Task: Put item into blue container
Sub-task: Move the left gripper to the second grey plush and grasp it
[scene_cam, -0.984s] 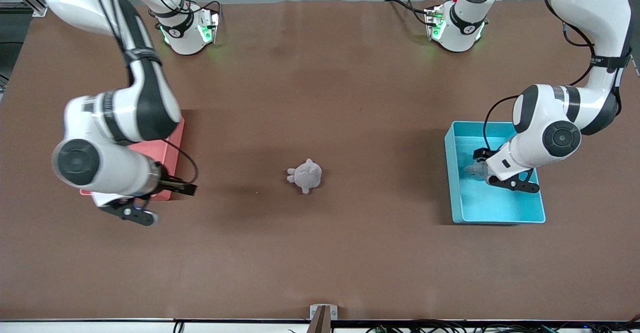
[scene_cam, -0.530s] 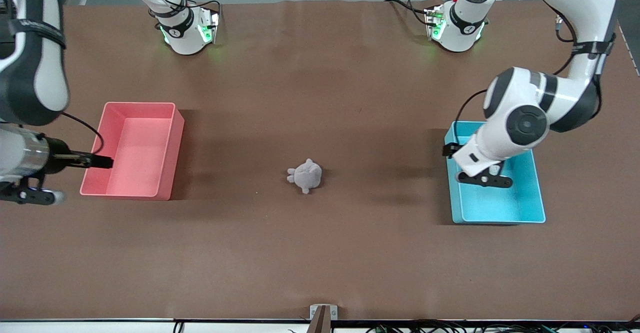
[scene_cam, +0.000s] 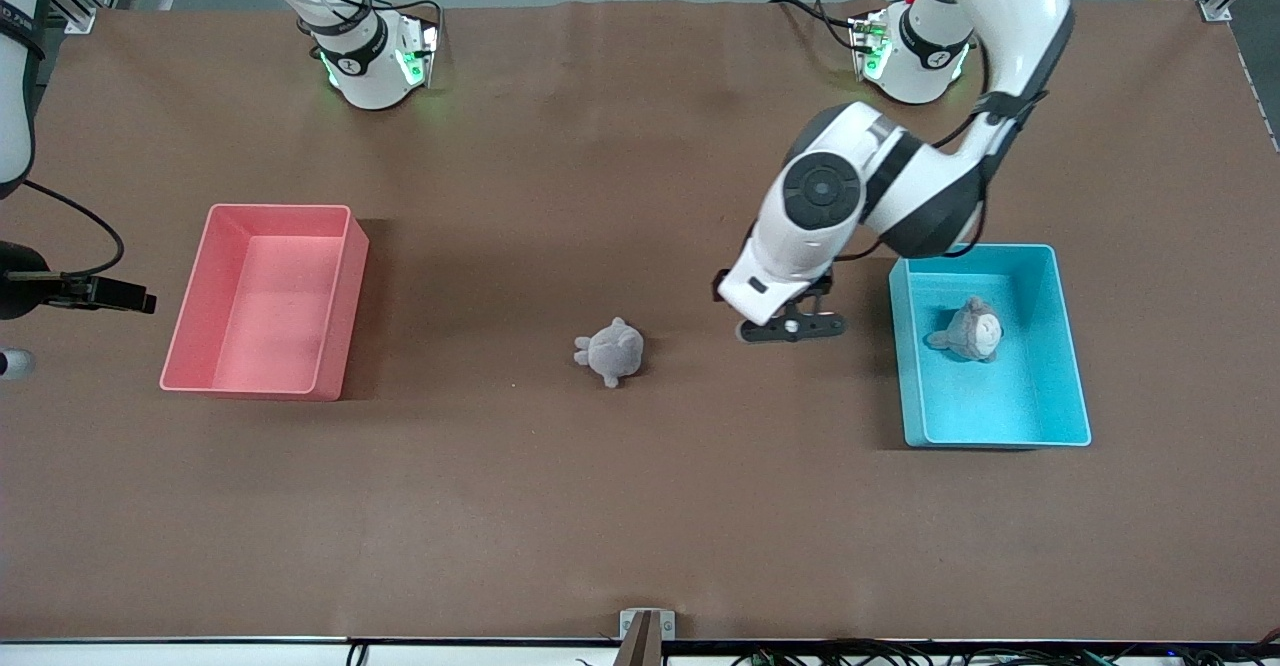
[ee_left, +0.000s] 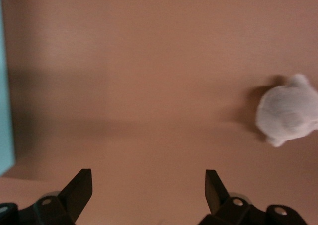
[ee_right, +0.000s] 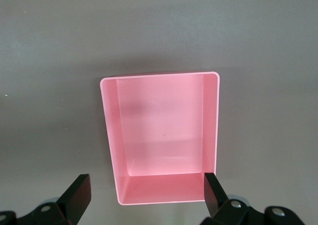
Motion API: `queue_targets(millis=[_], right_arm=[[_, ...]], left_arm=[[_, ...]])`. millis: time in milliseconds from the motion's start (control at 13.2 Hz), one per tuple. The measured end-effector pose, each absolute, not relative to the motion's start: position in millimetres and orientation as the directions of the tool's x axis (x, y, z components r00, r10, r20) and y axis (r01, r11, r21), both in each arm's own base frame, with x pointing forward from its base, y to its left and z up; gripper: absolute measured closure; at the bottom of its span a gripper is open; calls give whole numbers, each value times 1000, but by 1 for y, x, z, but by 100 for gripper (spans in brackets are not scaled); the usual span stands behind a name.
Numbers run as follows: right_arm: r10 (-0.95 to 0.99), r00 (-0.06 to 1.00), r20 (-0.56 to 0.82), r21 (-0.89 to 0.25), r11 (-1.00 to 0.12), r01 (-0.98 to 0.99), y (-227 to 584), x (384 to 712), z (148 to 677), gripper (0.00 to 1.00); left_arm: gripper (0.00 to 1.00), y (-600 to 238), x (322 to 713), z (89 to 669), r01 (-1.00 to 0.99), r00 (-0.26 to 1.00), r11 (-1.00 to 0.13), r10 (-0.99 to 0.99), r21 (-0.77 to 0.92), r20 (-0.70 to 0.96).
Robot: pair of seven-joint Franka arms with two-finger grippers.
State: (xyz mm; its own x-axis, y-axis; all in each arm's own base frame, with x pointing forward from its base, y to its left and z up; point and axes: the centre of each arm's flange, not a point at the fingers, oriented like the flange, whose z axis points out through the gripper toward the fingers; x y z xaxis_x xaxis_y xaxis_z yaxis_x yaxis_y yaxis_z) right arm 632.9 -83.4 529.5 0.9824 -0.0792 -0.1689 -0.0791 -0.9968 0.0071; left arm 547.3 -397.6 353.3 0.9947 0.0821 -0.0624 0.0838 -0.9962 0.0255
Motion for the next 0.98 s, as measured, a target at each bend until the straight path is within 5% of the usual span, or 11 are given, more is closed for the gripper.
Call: queue_targets(millis=[530,984], right_arm=[[-63,980,-188,-2,-998,-65,-75,631,531,0],[-58,981,-186,-8,-998,-60,-73,616,549,0]], left_arm=[[0,-493,536,290,195,979,-938,203,287,0],[0,-515,529,249,196,980,-929,197,315,-28]])
